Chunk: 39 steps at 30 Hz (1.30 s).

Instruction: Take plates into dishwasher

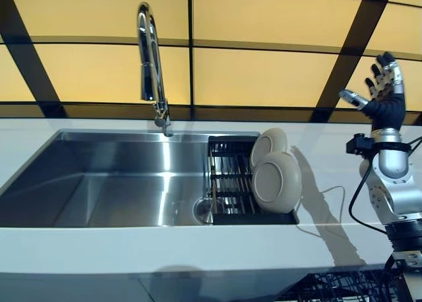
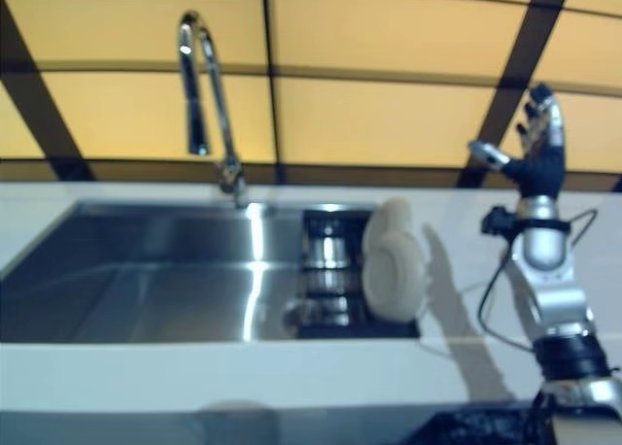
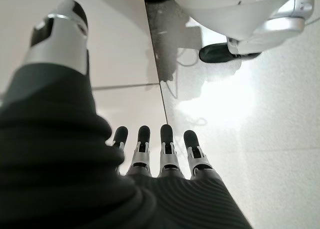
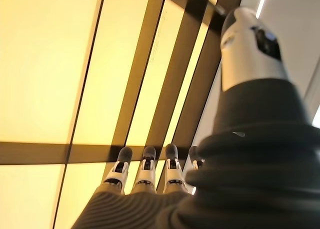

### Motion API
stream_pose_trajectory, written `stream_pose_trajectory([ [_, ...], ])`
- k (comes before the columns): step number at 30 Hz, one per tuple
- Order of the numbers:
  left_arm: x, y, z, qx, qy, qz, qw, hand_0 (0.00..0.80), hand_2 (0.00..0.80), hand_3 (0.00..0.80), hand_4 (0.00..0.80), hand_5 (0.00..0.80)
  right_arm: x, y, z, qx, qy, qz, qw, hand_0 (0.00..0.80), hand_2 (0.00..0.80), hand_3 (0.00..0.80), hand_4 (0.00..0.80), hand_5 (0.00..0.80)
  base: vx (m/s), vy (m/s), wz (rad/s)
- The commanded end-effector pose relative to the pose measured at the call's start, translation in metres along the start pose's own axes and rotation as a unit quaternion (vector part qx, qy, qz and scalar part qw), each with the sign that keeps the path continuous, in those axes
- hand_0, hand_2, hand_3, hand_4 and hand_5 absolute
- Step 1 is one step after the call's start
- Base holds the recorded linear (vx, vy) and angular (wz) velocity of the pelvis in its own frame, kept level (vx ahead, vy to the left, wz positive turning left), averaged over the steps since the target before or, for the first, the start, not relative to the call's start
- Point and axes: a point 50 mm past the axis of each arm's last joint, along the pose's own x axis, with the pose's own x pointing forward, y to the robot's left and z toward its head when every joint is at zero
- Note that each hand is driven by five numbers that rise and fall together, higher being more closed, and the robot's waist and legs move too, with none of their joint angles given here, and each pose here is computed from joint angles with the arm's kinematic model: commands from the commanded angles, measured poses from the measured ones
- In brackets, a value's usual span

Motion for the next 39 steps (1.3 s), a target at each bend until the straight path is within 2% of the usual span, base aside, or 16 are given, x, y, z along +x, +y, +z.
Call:
stream_pose_trajectory([
  [1, -0.002, 0.02, 0.002, 0.014, -0.008, 0.018, 1.0, 0.0, 0.0, 0.0, 0.0, 0.0, 0.015, 0.0, 0.035, 0.035, -0.079, -0.011, 0.996, 0.0, 0.0, 0.0, 0.0, 0.0, 0.196, -0.179, -0.02],
  [13, -0.002, 0.013, 0.01, 0.023, -0.046, 0.005, 0.999, 0.0, 0.0, 0.0, 0.0, 0.0, 0.004, 0.006, 0.022, 0.014, -0.039, -0.001, 0.999, 0.0, 0.0, 0.0, 0.0, 0.0, 0.132, -0.132, 0.09],
  [18, -0.001, 0.014, 0.012, 0.02, -0.045, 0.013, 0.999, 0.0, 0.0, 0.0, 0.0, 0.0, -0.002, 0.001, -0.004, -0.05, 0.057, 0.053, 0.996, 0.0, 0.0, 0.0, 0.0, 0.0, 0.042, -0.099, 0.11],
  [22, 0.0, 0.016, 0.02, 0.023, -0.05, 0.012, 0.998, 0.0, 0.0, 0.0, 0.0, 0.0, 0.001, -0.008, -0.005, -0.081, 0.076, 0.061, 0.992, 0.0, 0.0, 0.0, 0.0, 0.0, 0.037, -0.024, 0.04],
  [26, 0.0, 0.018, 0.021, 0.027, -0.052, 0.014, 0.998, 0.0, 0.0, 0.0, 0.0, 0.0, 0.007, -0.01, -0.006, -0.083, 0.089, 0.071, 0.99, 0.0, 0.0, 0.0, 0.0, 0.0, 0.078, 0.066, -0.2],
  [29, 0.0, 0.014, 0.024, 0.026, -0.062, 0.012, 0.998, 0.0, 0.0, 0.0, 0.0, 0.0, 0.003, -0.014, -0.014, -0.078, 0.118, 0.082, 0.987, 0.0, 0.0, 0.0, 0.0, 0.0, 0.051, 0.077, -0.59],
  [39, 0.002, 0.018, 0.032, 0.014, -0.058, 0.03, 0.998, 0.0, 0.0, 0.0, 0.0, 0.0, -0.009, -0.026, -0.032, -0.052, 0.165, 0.124, 0.977, 0.0, 0.0, 0.0, 0.0, 0.0, -0.002, 0.074, -0.11],
])
